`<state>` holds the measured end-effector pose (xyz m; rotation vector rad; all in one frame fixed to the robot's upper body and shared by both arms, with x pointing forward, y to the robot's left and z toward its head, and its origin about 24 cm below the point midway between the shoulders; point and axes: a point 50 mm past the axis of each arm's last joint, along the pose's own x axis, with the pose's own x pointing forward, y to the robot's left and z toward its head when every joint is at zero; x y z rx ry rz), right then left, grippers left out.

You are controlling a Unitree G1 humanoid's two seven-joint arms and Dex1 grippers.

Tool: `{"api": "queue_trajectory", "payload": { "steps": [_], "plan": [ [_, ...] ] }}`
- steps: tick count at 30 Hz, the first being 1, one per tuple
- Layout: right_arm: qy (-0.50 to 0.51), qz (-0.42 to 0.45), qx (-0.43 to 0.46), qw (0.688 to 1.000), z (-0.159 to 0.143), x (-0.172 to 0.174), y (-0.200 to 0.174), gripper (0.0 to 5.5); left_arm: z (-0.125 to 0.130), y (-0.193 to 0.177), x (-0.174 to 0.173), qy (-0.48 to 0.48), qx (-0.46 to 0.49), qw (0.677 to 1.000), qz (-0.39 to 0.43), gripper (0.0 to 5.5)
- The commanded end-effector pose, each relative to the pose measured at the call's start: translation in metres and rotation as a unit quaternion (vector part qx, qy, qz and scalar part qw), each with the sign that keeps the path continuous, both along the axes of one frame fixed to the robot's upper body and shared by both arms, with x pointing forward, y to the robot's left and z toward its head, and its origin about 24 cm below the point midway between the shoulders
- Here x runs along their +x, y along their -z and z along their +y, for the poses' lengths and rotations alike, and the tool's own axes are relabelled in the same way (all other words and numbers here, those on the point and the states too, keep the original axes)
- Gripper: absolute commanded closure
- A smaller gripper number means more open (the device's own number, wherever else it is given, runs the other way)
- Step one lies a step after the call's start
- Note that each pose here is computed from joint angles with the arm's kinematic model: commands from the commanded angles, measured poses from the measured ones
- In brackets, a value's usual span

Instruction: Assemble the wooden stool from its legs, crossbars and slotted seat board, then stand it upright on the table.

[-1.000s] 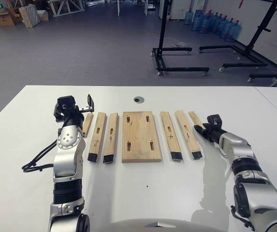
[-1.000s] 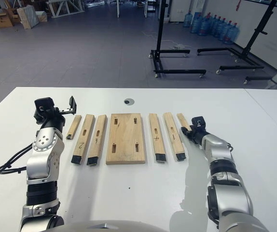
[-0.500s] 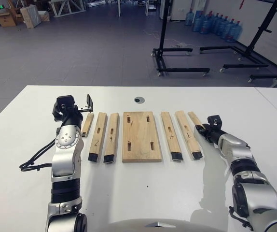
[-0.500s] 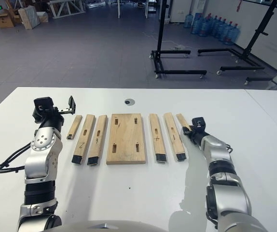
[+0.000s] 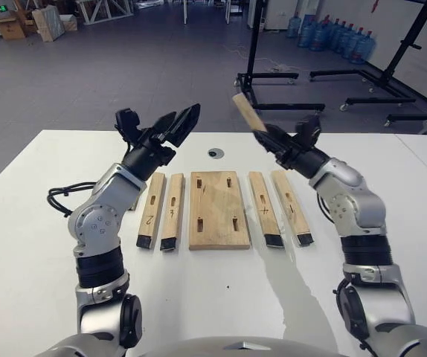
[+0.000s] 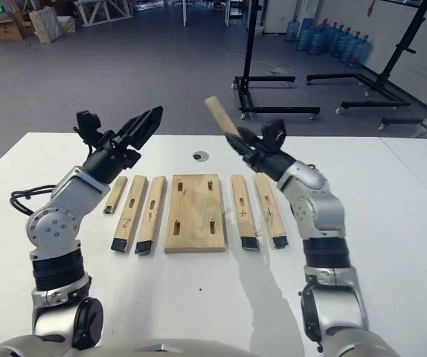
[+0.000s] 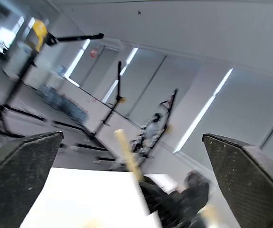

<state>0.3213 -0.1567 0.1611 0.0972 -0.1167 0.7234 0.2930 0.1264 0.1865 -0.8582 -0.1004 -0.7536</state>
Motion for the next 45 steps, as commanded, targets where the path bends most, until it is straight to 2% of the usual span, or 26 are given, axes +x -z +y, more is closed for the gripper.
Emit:
{"api": "queue_trajectory", "payload": {
  "steps": [1,8,18,36,45],
  "plan": [
    [-0.017,-0.012,-0.006,1.000,0.016,-0.007,0.000,4.22,-0.014,0.017,0.002,0.024,-0.016,0.997,0.075,0.10],
    [-0.103,-0.038,-0.036,0.993,0.046,-0.032,0.006,4.22,-0.027,0.028,-0.001,0.054,-0.019,0.992,0.111,0.10],
    [-0.129,-0.034,-0.045,0.990,0.054,-0.042,0.016,4.22,-0.023,0.027,0.001,0.060,-0.060,0.988,0.130,0.10],
    [-0.130,-0.029,-0.053,0.990,0.056,-0.041,0.020,4.22,-0.022,0.030,0.002,0.052,-0.062,0.986,0.143,2.73],
    [-0.134,-0.033,-0.060,0.989,0.058,-0.041,0.021,4.22,-0.027,0.037,0.002,0.051,-0.023,0.987,0.152,4.06]
  ]
}}
